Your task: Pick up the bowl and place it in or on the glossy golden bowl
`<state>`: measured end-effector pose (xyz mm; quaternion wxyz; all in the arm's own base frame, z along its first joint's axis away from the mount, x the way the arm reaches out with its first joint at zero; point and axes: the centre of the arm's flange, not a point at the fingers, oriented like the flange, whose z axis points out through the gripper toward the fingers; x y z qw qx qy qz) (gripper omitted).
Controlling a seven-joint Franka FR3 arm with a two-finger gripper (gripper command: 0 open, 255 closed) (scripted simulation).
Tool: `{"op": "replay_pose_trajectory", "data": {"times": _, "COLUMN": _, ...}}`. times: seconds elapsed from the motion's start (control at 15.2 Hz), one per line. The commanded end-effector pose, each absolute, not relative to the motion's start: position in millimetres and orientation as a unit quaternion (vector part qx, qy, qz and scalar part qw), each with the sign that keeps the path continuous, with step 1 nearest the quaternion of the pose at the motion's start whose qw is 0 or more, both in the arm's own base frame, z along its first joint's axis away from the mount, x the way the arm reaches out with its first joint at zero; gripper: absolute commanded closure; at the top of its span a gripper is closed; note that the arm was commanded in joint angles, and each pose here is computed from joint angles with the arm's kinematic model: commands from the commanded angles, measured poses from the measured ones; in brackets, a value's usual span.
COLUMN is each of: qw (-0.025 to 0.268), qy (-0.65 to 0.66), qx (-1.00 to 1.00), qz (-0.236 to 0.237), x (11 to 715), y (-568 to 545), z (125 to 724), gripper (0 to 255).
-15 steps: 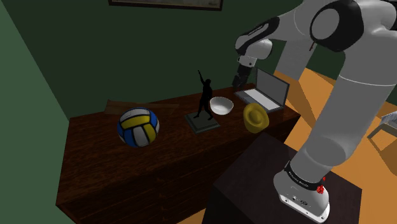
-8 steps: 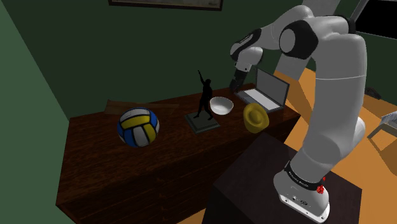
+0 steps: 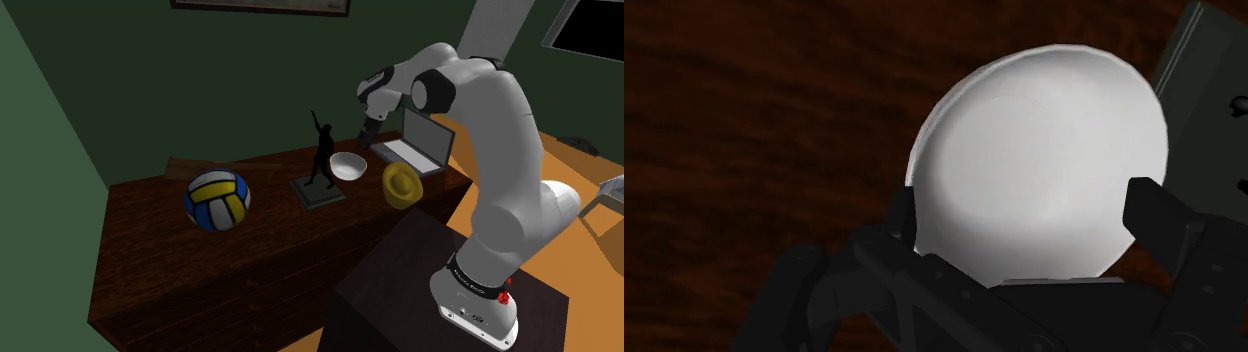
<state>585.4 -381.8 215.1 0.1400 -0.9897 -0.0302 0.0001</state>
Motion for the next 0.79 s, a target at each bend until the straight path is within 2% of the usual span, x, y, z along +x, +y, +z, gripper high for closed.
{"op": "replay_pose_trajectory", "data": {"times": 0.0, "qw": 0.143, "qy": -0.031, "qx": -0.989, "qz": -0.001, "x": 599.3, "y": -396.8, "z": 195.7, "gripper": 0}}
{"op": "replay_pose_trajectory", "data": {"times": 0.26, "qw": 0.148, "qy": -0.031, "qx": -0.988, "qz": -0.003, "x": 621.9, "y": -424.1, "z": 165.0, "gripper": 0}}
{"op": "replay_pose_trajectory", "data": {"times": 0.73, "qw": 0.148, "qy": -0.031, "qx": -0.988, "qz": -0.003, "x": 621.8, "y": -413.3, "z": 129.7, "gripper": 0}}
